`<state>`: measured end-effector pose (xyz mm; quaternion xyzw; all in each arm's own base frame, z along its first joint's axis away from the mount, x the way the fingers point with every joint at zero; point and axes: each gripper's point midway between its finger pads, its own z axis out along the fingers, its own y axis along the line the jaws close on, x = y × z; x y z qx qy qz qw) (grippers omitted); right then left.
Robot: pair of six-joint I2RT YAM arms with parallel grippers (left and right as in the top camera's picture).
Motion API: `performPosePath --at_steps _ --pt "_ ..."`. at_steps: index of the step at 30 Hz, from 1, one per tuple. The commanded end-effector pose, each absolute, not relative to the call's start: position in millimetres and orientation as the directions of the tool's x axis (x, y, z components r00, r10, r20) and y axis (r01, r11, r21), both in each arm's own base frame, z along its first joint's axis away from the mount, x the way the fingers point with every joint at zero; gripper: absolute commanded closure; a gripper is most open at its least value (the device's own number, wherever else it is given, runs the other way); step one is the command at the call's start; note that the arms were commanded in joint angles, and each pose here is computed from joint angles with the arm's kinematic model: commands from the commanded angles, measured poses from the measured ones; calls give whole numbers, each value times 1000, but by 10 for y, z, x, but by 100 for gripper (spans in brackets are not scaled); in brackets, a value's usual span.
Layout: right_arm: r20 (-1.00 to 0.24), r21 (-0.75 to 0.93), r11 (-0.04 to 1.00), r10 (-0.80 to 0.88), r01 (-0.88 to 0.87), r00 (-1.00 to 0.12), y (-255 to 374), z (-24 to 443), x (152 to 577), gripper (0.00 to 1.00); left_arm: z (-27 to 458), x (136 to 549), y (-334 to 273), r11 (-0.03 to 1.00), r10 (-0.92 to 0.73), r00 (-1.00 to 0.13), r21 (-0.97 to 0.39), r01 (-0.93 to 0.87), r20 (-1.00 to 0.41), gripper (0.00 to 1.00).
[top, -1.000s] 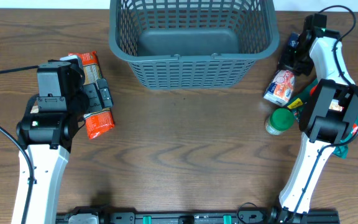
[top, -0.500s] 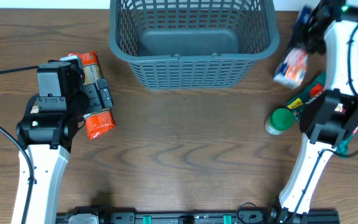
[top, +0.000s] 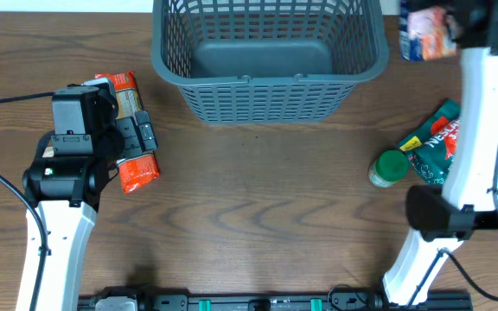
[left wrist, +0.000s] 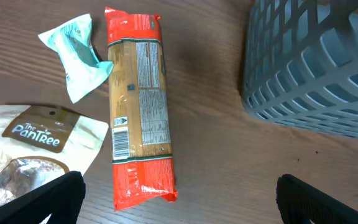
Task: Pack container
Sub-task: 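Lift the tissue bundle and drop it into the grey basket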
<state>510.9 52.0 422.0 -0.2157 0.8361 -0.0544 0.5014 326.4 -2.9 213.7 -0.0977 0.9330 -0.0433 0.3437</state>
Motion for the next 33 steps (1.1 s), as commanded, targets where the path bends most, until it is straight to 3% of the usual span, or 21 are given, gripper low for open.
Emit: performPosePath --at_steps 1,4,12,24,32,33 --pt "-680 -587 664 -715 -463 -164 1033 4382 5050 99 2207 3276 11 981 -195 -738 -125 -149 -646 1" --pt "-641 -658 577 -766 -483 -43 1405 4436 5100 99 2195 3262 11 981 -195 -743 -124 -150 -640 1" --pt "-680 -639 521 -726 -565 100 1978 4217 5362 99 2183 3248 11 981 -195 -748 -123 -151 -635 2" --pt "-569 -558 344 -821 -756 46 2295 2810 5687 99 2183 3248 11 981 -195 -748 -123 -151 -635 1" --pt "-532 -483 306 -847 -820 -3 2327 2367 5628 99 2182 3247 11 981 -195 -748 -123 -151 -634 1" --pt "-531 -480 306 -847 -822 -5 2326 2362 5623 93 2181 3245 11 981 -195 -749 -123 -152 -634 2"
